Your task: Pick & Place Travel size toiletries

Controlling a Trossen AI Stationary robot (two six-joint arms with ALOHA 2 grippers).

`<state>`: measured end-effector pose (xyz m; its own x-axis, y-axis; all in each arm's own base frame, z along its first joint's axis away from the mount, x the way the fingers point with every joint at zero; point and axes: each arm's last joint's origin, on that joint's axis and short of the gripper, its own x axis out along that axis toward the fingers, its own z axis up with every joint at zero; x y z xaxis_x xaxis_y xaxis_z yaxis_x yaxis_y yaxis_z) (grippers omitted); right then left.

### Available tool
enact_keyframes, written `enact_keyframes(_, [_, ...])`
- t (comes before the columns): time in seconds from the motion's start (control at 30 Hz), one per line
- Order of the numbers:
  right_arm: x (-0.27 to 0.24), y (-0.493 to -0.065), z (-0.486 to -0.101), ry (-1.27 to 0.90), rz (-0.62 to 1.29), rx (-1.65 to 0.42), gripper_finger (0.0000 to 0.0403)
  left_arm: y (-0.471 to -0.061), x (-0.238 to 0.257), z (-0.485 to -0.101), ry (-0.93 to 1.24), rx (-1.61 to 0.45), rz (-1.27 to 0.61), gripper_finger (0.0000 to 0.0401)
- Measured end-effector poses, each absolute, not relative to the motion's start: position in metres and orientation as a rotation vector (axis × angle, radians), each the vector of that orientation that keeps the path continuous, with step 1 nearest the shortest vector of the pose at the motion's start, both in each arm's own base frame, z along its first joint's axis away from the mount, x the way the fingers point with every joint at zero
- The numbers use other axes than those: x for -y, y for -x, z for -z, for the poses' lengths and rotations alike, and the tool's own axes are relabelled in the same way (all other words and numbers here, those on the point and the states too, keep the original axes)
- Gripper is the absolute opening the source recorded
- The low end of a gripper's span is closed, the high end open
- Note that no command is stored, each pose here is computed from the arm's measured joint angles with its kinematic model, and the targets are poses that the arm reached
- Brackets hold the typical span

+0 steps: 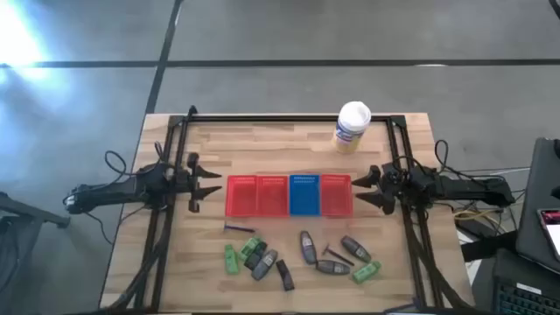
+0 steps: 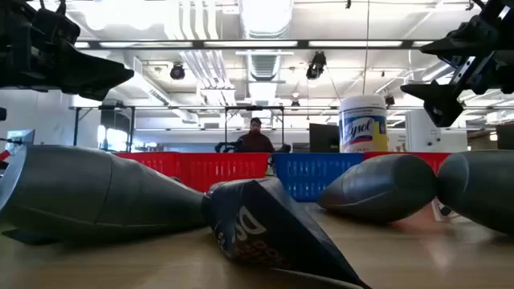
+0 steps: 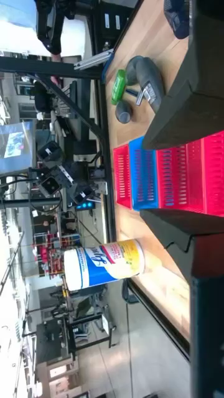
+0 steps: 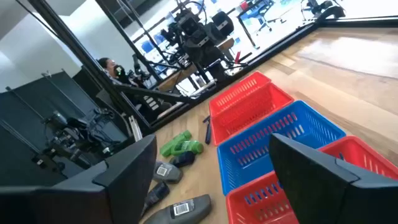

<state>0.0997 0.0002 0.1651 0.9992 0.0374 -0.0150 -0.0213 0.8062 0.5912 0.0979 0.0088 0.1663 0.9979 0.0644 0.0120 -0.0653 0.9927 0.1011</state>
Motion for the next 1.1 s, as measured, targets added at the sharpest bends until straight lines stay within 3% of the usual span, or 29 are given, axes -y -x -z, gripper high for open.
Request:
enact_keyframes(0.63, [-0.0002,-0.0997,-0.1650,-0.632,-0.031,-0.027,0.0358,-0.0979,-0.0088,-0.1663,-0.102,0.008,-0.065,0.0170])
enact_keyframes(1.1, [-0.0001,-0.0997,-0.1650,-0.632,-0.031,-0.026,0.0332,-0.0979,-0.0088,-0.1663,-0.102,0.009,-0.065,0.0170])
